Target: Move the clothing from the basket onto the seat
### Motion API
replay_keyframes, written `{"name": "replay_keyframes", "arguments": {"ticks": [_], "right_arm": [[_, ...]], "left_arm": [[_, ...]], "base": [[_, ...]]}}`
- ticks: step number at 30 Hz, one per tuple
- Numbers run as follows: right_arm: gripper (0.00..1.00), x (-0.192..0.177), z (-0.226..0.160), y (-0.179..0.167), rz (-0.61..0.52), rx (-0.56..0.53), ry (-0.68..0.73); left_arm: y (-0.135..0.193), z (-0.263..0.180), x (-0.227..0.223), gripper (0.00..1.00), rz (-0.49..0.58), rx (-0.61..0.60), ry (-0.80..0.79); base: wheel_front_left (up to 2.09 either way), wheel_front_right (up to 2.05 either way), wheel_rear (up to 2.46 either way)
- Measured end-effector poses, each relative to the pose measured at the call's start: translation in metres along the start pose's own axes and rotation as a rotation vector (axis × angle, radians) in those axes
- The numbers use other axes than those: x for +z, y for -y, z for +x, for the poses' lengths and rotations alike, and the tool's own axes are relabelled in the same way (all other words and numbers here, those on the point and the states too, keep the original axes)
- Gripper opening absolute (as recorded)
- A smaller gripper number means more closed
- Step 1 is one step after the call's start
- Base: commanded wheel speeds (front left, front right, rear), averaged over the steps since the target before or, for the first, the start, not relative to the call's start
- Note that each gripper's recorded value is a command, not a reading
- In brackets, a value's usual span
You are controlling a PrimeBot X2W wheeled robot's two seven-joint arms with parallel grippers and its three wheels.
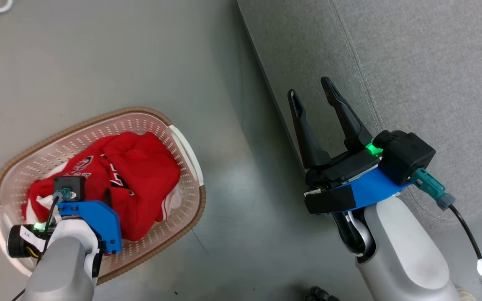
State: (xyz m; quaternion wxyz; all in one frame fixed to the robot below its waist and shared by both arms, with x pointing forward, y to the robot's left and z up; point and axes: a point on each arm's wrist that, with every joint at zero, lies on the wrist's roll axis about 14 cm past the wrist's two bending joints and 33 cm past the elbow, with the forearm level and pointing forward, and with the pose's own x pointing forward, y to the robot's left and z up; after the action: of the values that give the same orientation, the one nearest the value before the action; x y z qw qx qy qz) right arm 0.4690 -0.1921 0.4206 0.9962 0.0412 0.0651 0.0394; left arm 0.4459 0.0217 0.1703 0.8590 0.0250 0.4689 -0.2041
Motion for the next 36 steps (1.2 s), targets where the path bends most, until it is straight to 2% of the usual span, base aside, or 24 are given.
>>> {"name": "replay_keyframes", "arguments": {"ticks": [6,10,22,23,24,25,26,36], "right_arm": [[1.00,-0.014,-0.001,0.006,0.010,-0.018,-0.036],[1.00,-0.012,0.003,0.008,0.025,-0.022,-0.024],[1.00,-0.031,0.008,0.017,0.032,-0.043,-0.063],[1.00,-0.032,0.008,0.017,0.033,-0.044,-0.064],[1.00,-0.032,0.008,0.018,0.033,-0.045,-0.064],[1.00,-0.032,0.008,0.018,0.033,-0.045,-0.064],[1.00,-0.032,0.008,0.018,0.034,-0.045,-0.064],[1.00,-0.028,0.012,0.015,0.035,-0.035,-0.051]], "left_arm": [[-0.007,0.011,-0.029,1.00,-0.015,0.025,-0.096],[-0.012,0.020,-0.032,1.00,-0.022,0.031,-0.108],[-0.003,0.043,-0.060,1.00,-0.033,0.001,-0.212],[-0.003,0.043,-0.064,0.76,-0.030,0.000,-0.229],[-0.002,0.043,-0.068,0.39,-0.028,-0.002,-0.245],[-0.002,0.043,-0.070,0.17,-0.027,-0.003,-0.252],[-0.002,0.043,-0.070,0.00,-0.026,-0.003,-0.253],[-0.004,0.044,-0.062,0.00,-0.026,-0.008,-0.231]], "base": [[0.00,0.00,0.00],[0.00,0.00,0.00],[0.00,0.00,0.00],[0.00,0.00,0.00],[0.00,0.00,0.00],[0.00,0.00,0.00],[0.00,0.00,0.00],[0.00,0.00,0.00]]}}
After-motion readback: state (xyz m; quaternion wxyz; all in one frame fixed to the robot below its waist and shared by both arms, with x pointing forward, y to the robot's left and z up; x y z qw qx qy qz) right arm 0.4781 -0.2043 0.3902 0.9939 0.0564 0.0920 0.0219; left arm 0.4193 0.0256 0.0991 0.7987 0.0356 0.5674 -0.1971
